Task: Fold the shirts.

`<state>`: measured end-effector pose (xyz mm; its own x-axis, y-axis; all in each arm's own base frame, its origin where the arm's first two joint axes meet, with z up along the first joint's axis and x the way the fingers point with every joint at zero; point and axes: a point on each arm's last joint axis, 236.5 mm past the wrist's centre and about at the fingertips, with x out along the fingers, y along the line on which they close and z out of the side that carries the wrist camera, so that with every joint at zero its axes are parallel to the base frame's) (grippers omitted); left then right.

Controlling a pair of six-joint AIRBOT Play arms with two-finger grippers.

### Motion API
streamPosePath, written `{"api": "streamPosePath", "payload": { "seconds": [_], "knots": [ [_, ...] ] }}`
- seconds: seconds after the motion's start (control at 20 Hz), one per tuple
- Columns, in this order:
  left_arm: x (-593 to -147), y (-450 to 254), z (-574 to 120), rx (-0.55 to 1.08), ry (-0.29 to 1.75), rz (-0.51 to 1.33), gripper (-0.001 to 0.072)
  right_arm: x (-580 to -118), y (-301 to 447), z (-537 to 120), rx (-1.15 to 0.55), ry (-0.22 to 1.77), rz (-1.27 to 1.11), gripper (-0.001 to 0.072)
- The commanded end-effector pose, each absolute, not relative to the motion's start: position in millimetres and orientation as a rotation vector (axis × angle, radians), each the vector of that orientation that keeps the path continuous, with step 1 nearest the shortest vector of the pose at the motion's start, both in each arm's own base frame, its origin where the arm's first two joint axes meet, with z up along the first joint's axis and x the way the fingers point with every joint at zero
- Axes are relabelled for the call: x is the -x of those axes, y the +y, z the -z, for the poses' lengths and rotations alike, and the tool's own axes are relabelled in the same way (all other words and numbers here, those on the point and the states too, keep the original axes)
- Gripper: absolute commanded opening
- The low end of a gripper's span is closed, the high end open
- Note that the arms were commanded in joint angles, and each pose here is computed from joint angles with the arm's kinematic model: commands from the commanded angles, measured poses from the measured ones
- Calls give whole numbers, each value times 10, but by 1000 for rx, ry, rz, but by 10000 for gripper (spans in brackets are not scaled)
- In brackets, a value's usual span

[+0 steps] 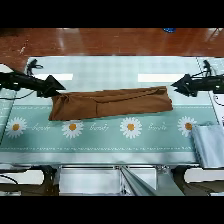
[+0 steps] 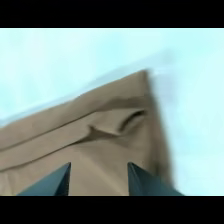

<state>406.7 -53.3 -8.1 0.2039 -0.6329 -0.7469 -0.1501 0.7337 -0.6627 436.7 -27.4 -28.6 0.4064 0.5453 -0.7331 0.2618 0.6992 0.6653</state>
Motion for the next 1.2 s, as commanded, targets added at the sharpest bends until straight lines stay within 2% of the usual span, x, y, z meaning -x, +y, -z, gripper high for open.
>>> {"api": "streamPosePath", "payload": {
  "seconds": [0.0,0.2,0.35,0.45,0.9,0.95,1.0,1.05,1.1,1.15],
  "knots": [
    [-3892,-385,-462,659,1292,437,507,-4137,-858,250,-779,1177,-56,415],
    [-3771,-553,-1232,620,955,382,507,-3850,-958,576,-909,1196,64,414],
    [-3533,-837,-1511,550,719,363,507,-4060,-679,695,-1047,1093,41,415],
    [-3435,-930,-1572,529,617,356,507,-4201,-538,724,-1063,1070,21,415],
    [-3398,-1118,-1143,561,737,374,506,-4094,372,1099,-1048,1276,-162,416],
    [-3409,-1115,-1120,563,742,371,506,-4108,492,1069,-1033,1277,-198,394],
    [-3423,-1110,-1102,565,745,368,506,-4121,592,1031,-1005,1278,-239,254],
    [-3430,-1108,-1091,566,748,367,506,-4141,671,966,-975,1278,-282,12],
    [-3433,-1108,-1082,566,750,366,505,-4180,699,865,-954,1267,-315,16],
    [-3433,-1109,-1076,566,753,366,439,-4217,702,749,-937,1249,-337,16]
  ]
}}
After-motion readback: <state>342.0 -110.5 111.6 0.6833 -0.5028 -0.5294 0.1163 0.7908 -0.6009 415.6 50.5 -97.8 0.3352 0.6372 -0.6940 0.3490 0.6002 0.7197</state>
